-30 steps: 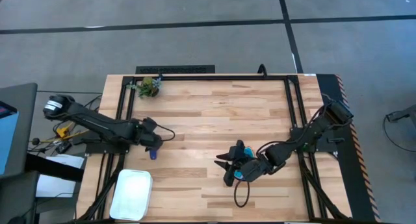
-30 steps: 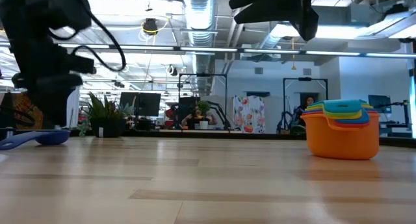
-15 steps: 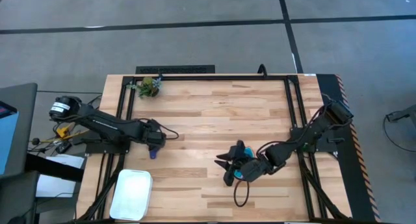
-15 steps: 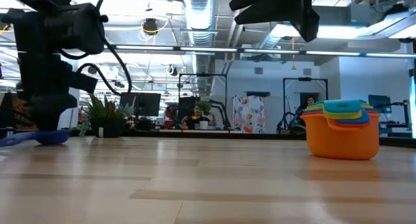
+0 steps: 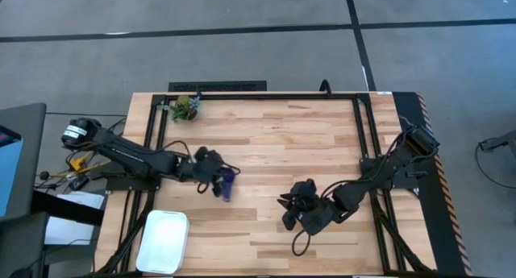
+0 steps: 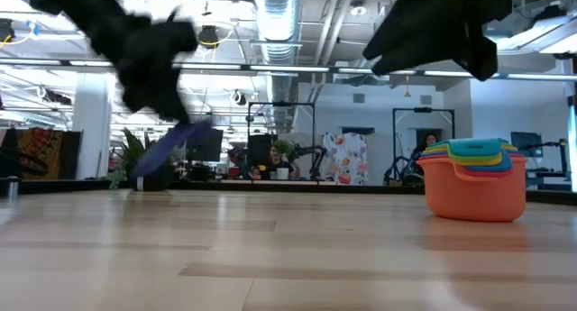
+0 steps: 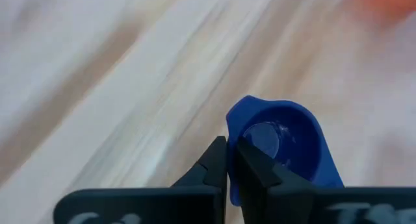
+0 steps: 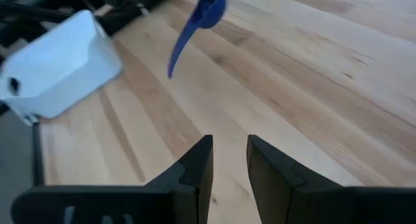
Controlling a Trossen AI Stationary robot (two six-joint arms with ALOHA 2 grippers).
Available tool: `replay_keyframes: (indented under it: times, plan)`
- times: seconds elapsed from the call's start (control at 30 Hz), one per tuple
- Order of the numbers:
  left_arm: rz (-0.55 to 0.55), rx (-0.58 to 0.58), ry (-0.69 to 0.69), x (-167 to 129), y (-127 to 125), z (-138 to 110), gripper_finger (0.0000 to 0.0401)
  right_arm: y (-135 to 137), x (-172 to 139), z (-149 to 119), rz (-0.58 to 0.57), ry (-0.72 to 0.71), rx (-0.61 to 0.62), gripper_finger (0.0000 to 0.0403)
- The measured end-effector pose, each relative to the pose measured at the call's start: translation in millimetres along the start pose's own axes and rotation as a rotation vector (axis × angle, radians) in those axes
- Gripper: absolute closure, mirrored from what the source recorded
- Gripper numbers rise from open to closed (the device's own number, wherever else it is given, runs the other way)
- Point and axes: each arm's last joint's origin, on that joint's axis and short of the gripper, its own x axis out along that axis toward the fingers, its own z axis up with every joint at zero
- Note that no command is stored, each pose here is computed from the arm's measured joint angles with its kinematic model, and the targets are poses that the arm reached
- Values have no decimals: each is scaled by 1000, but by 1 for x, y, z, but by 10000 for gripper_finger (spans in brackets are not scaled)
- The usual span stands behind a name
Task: Nest measuring cups in basket
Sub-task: Stack the dark blue measuring cup on top of the light blue measuring cup
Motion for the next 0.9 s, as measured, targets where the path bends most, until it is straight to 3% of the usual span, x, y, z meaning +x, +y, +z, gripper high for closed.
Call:
replay_keyframes:
  times: [0.17,0.27,0.6,0.9]
  plan:
    - [-134,-4,-315,-9,-26,27,399,10,-2,4,80,-47,-18,276]
    - [-163,-15,-417,-8,-34,33,399,14,0,11,117,-84,-7,261]
    - [-195,-74,-502,20,-49,28,399,8,16,29,119,-88,-26,204]
    - [-166,-14,-531,42,-70,42,399,-2,28,41,97,-72,-21,233]
